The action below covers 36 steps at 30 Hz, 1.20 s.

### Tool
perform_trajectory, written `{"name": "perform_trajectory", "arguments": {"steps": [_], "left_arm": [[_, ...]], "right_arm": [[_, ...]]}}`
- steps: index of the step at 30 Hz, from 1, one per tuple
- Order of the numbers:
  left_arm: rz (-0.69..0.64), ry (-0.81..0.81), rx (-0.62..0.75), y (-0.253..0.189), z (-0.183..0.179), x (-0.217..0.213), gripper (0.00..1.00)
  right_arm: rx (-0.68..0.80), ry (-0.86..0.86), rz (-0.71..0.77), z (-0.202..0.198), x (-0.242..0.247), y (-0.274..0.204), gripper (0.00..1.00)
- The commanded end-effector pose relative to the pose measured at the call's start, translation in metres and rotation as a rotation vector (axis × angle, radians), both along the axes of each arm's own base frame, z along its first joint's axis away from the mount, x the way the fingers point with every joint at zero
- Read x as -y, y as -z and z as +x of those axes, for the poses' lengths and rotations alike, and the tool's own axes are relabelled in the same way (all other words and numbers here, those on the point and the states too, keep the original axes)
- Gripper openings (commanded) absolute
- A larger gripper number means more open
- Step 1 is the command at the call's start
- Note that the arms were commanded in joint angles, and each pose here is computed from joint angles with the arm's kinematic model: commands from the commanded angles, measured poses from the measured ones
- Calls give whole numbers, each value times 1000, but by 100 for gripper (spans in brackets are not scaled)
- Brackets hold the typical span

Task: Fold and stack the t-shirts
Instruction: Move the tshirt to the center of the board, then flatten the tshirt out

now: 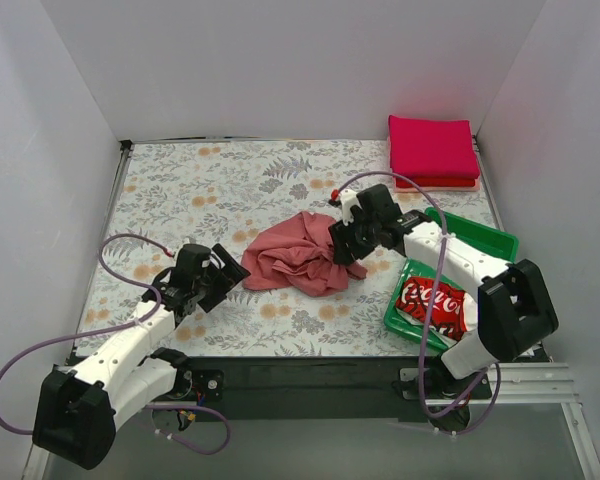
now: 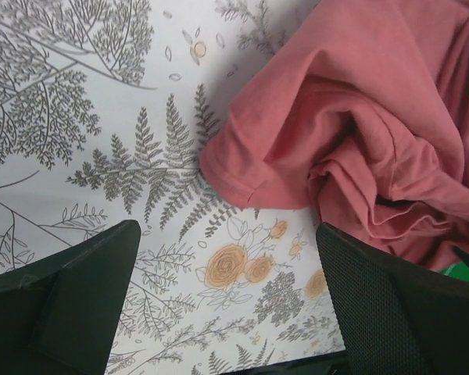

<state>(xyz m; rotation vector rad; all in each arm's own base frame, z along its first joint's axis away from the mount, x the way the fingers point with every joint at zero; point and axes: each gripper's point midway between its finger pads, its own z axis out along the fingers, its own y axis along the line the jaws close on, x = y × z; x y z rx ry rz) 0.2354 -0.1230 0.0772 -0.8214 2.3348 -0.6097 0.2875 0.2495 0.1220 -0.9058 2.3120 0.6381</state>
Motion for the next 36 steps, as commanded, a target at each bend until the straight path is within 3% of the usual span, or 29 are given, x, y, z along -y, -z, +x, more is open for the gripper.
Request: {"name": "perform_trajectory", "arguments": {"steps": [1, 7, 14, 21, 24, 25, 28, 32, 35, 36], "left_arm": [[-49, 62, -42, 9, -10, 13, 95], [-41, 77, -66, 19, -1, 20, 95], [16, 50, -100, 34, 20, 19, 83], [40, 58, -145, 49, 36, 26, 58], [46, 61, -150, 50, 41, 27, 38], [51, 64, -158, 53, 41, 27, 23], [77, 44, -151, 52, 46, 23, 0], [93, 35, -133, 47, 49, 20, 0], [110, 18, -104, 39, 54, 16, 0], [116, 12, -99, 35, 57, 15, 0]], "right_arm": [[121, 187, 22, 10, 21, -24, 64], [209, 308, 79, -13, 52, -35, 72], [262, 282, 108, -37, 66, -30, 74], [260, 157, 19, -42, 66, -3, 72], [228, 80, 6, -44, 57, 10, 71], [223, 60, 6, -44, 55, 12, 70], [208, 19, -12, -40, 49, 24, 69], [148, 4, -54, -32, 43, 45, 68], [166, 16, -58, -17, 37, 43, 52], [159, 22, -72, -13, 37, 47, 29]]}}
